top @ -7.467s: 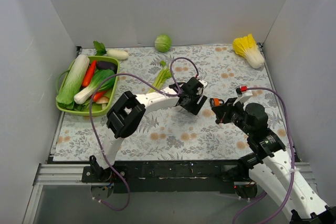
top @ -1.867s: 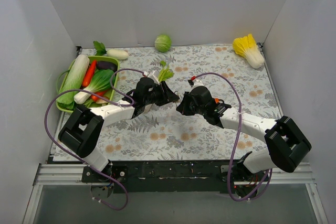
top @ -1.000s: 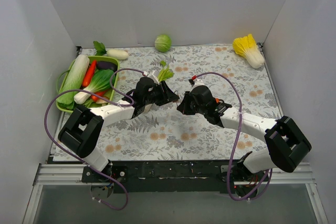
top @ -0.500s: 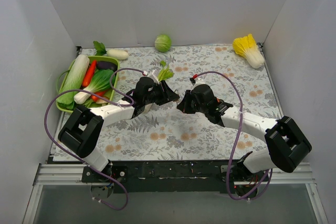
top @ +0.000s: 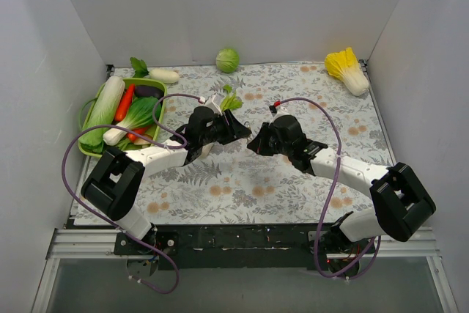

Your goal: Unlock with the key

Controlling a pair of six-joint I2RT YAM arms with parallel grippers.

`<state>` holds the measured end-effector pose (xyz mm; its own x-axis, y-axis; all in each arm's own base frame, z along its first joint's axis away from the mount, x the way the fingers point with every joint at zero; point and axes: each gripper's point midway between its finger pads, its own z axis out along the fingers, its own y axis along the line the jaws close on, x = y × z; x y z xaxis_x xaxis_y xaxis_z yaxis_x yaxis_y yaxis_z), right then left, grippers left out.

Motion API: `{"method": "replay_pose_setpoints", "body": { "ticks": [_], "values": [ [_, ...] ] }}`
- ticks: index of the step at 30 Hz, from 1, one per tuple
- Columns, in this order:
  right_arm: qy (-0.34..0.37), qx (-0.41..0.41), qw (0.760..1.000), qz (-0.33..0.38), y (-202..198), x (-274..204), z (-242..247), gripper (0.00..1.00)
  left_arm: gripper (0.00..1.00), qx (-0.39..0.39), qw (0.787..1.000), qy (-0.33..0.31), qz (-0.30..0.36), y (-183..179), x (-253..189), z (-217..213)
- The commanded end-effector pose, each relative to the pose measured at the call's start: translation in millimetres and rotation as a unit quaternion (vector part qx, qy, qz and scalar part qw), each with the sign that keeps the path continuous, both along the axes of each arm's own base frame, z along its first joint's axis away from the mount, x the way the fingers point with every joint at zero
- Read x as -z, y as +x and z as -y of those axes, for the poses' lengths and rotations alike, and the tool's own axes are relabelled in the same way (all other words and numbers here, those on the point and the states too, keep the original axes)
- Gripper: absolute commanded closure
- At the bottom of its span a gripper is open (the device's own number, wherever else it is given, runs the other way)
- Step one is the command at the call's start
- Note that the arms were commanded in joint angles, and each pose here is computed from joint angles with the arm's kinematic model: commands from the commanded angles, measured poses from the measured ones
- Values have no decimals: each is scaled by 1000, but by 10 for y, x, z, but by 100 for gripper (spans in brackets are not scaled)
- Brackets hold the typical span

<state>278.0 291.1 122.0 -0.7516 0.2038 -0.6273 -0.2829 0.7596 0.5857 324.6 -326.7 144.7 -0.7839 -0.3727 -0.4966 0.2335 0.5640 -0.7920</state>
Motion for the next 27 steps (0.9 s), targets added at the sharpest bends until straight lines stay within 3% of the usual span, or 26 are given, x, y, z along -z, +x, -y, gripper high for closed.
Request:
{"method": "replay_pose_setpoints", "body": {
  "ticks": [1, 27],
  "values": [
    [50, 27, 997, 56, 249, -393, -47, 99, 100, 21, 999, -18, 31, -120, -263, 43],
    [73, 54, 990, 111, 498, -698, 46, 99, 100, 24, 998, 6, 49, -262, -206, 149]
  ]
}}
